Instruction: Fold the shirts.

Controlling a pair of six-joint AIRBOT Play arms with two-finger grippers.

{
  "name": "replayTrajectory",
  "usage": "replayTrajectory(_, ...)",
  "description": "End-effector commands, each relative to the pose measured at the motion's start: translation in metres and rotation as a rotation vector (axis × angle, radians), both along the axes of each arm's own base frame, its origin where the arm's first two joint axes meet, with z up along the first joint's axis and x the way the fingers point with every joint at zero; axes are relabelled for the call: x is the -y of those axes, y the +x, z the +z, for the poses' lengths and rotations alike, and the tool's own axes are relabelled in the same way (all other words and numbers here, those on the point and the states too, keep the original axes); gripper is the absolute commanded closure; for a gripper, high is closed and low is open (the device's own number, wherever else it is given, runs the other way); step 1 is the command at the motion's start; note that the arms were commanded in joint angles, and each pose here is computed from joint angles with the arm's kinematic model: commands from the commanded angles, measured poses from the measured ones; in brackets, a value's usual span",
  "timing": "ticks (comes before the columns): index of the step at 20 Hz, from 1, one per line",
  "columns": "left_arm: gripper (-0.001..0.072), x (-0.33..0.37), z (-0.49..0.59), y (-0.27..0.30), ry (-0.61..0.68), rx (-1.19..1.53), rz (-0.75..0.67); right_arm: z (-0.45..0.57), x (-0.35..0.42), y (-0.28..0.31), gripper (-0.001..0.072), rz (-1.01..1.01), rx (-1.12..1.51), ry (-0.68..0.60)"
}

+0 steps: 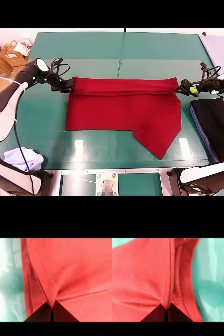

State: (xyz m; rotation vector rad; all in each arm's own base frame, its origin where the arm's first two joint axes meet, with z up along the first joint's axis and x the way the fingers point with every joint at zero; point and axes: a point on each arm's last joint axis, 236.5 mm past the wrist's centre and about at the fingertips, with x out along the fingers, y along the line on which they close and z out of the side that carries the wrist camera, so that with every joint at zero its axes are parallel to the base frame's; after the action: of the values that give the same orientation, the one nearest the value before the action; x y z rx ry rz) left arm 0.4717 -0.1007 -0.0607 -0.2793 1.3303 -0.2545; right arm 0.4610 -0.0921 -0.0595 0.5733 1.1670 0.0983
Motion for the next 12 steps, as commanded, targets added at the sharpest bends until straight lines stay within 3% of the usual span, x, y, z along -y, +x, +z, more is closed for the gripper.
replayTrajectory(1, 0.0684, -0.001, -0.011, -0.014, 0.000, -0.058, 0.015, -0.007, -0.001, -0.008, 0.0693, 0.006, -0.026, 0.002)
replayTrajectory(5, 0.0682, 0.002, -0.025, -0.013, -0.022, -0.042, 0.051, -0.008, -0.002, -0.009, 0.0670, 0.007, -0.032, 0.006)
replayTrajectory(6, 0.0607, 0.003, -0.023, -0.011, -0.026, -0.037, 0.052, -0.008, -0.004, -0.010, 0.0421, 0.012, -0.037, 0.010)
replayTrajectory(7, 0.0250, 0.005, -0.021, -0.012, -0.036, -0.045, 0.052, -0.009, -0.005, -0.013, 0.0152, 0.018, -0.045, 0.015)
replayTrajectory(8, -0.0004, 0.009, -0.020, -0.015, -0.055, -0.057, 0.054, -0.008, -0.006, -0.017, 0.0150, 0.026, -0.061, 0.019)
replayTrajectory(11, 0.0014, 0.014, -0.013, -0.038, -0.067, -0.158, 0.001, -0.006, 0.009, -0.037, 0.0179, -0.024, -0.183, 0.000)
replayTrajectory(12, 0.0014, 0.013, -0.008, -0.049, -0.059, -0.201, -0.029, -0.003, 0.014, -0.044, 0.0351, -0.030, -0.221, -0.002)
